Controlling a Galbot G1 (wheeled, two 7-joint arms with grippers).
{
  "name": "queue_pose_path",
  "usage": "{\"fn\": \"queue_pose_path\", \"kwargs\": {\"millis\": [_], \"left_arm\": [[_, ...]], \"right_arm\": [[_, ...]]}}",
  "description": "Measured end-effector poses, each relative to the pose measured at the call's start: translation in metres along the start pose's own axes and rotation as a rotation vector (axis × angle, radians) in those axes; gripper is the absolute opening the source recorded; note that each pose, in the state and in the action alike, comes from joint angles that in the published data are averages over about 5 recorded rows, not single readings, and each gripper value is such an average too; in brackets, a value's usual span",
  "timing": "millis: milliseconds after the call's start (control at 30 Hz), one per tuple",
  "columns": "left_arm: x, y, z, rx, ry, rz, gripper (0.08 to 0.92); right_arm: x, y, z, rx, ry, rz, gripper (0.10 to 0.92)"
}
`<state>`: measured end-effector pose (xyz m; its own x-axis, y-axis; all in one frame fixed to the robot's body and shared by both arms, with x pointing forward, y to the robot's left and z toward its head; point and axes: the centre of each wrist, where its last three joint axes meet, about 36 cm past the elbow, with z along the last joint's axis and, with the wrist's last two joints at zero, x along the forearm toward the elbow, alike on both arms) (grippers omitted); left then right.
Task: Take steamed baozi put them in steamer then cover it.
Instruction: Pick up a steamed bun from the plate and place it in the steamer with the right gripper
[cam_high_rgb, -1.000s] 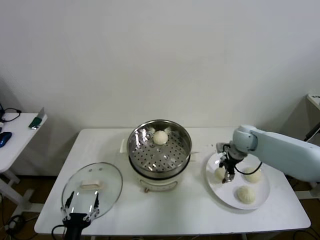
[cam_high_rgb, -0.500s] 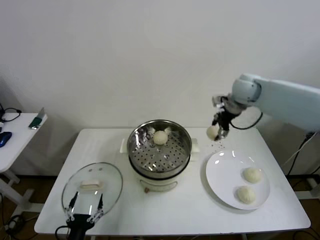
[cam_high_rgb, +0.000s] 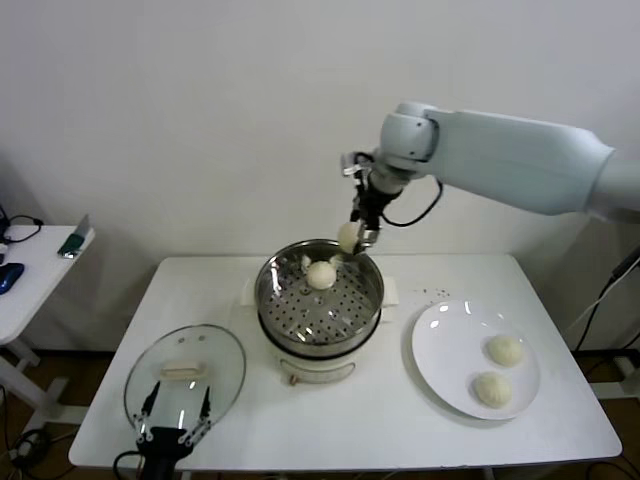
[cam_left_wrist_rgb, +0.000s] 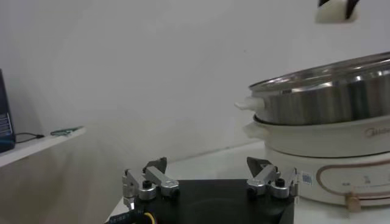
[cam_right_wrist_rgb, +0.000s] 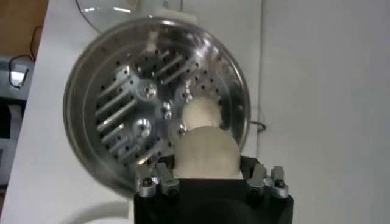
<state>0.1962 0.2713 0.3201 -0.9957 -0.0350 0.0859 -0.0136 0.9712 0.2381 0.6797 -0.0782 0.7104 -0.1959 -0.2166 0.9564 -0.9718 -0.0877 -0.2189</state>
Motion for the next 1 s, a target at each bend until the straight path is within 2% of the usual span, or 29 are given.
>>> {"fn": "queue_pose_path", "kwargs": {"millis": [400,767,1000], "left_arm": [[-0.001,0.000,0.000,-0.002,0.003,-0.004,0.823],[-0.004,0.002,-0.002,-0.003,0.004,-0.015,0.823],[-0.005,0.001,-0.002,-0.002,0.007,-0.016,0.823]], "right_arm": [[-0.074,0.018,-0.059,0.053,0.008,-0.076,0.699],[-0.120,0.023,-0.075,0.071,0.035,-0.099,0.711],[-0.131,0.025,-0.080,0.084,0.045,-0.101,0.811]]}}
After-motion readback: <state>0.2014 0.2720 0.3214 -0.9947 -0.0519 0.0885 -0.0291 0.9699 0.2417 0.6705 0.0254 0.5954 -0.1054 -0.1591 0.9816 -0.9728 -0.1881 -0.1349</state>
